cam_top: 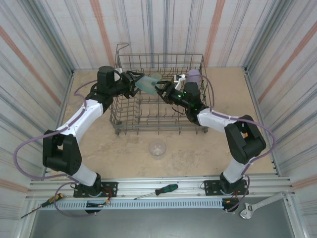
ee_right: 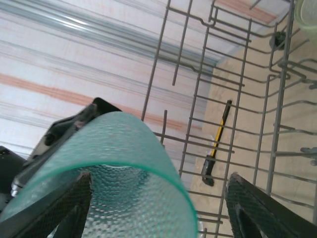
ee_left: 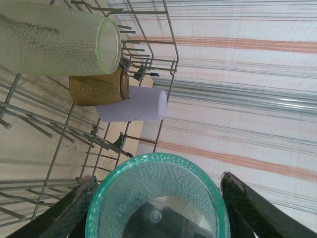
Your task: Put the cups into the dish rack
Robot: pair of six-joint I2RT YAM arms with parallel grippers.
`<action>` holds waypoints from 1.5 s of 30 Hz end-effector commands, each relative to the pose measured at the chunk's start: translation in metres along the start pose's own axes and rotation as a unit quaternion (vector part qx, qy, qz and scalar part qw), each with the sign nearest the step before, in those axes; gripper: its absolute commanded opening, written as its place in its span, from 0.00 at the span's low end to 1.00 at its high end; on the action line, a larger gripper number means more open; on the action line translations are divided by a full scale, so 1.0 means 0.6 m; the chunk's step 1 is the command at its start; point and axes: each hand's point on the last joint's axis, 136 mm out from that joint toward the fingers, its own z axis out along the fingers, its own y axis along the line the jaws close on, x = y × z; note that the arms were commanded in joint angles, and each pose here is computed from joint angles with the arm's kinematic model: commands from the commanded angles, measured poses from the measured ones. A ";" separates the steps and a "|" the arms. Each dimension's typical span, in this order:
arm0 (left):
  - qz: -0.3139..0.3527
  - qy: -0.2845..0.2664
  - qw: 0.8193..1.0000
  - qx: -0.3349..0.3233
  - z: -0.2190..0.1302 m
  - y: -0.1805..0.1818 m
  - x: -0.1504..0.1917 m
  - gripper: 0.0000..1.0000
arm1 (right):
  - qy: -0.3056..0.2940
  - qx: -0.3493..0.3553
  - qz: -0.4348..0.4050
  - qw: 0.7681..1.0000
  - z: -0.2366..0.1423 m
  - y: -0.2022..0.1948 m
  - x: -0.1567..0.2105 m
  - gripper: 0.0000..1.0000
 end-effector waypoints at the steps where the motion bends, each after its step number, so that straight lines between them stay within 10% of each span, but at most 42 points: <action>1: 0.063 -0.008 0.997 0.036 -0.033 -0.062 0.000 0.00 | -0.008 0.046 -0.040 0.998 -0.026 0.010 -0.003 0.87; 15: 0.213 -0.029 0.976 -0.035 -0.028 -0.071 -0.028 0.00 | -0.017 0.196 -0.101 0.975 -0.142 -0.013 -0.011 0.99; 45: 0.498 -0.095 0.833 -0.222 0.012 -0.047 -0.040 0.00 | -0.098 0.254 -0.185 0.944 -0.284 0.040 -0.055 0.99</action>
